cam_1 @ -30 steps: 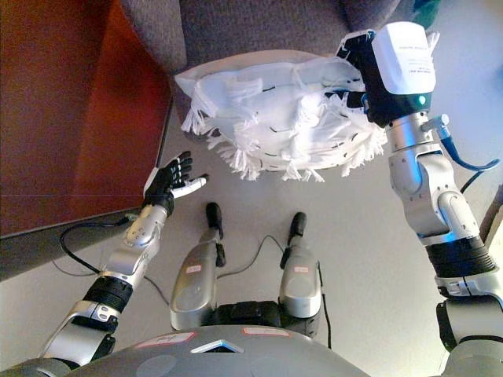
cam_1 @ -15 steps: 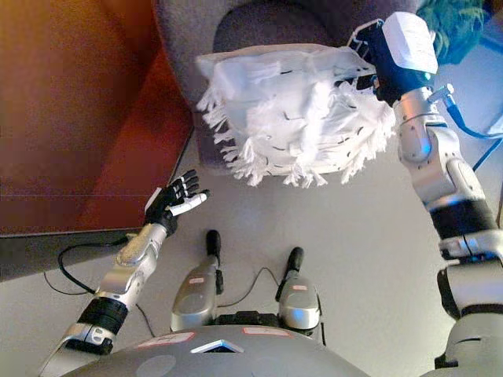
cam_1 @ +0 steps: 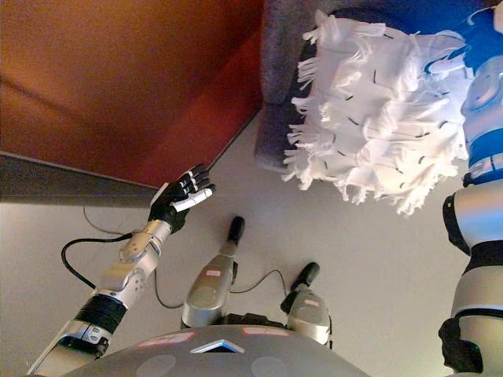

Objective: Pick up the pillow and put it on the sofa.

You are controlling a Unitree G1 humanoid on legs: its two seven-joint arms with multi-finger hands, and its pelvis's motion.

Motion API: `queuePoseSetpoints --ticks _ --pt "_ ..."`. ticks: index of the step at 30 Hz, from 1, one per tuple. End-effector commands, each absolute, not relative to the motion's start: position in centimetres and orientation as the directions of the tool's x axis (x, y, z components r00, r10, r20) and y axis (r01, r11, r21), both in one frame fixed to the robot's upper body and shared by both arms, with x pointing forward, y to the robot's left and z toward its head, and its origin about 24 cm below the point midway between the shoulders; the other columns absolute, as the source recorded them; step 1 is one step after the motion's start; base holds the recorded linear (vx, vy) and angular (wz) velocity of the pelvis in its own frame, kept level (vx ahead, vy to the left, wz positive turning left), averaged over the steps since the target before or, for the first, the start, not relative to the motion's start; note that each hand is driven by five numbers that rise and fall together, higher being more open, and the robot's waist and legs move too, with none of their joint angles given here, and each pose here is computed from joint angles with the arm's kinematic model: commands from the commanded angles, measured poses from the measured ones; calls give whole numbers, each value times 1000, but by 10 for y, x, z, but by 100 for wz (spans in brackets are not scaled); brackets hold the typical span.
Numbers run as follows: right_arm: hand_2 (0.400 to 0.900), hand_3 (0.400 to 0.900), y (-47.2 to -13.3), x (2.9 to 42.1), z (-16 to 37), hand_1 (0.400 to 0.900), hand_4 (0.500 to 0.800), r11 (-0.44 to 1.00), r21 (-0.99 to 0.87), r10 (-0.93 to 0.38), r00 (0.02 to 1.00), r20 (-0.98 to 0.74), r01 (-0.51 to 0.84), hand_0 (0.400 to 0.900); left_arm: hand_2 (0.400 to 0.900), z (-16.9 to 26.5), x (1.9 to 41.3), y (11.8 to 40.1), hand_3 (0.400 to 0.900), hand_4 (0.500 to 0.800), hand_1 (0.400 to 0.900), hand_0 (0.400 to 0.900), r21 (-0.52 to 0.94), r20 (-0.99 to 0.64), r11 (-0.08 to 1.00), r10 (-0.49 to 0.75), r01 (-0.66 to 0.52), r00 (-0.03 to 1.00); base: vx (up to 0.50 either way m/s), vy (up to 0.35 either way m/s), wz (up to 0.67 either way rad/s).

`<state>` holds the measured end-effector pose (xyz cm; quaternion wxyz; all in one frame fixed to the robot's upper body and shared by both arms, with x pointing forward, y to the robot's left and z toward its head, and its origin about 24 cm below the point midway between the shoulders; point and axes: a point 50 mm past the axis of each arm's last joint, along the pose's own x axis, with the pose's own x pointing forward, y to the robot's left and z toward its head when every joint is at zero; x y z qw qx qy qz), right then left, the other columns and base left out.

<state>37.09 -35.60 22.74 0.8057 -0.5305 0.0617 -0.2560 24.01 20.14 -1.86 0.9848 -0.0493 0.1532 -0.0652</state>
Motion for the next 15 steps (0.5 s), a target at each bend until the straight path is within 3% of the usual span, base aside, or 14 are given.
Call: queuePoseSetpoints --ticks 1,8,15 --pt "900 900 -334 368 335 900 800 276 -695 -405 736 542 664 900 900 19 257 192 900 800 900 900 -65 -111 975 -218 212 970 69 -1 7" --pt "900 900 -285 383 315 900 800 507 -600 -262 774 577 619 900 900 9 259 196 900 800 900 900 -34 -151 989 -147 143 977 51 50 -19" --pt "900 900 -254 371 216 900 800 711 -571 -136 876 462 411 900 900 -6 252 210 900 800 900 900 -1 -208 999 -46 47 977 47 66 -53"
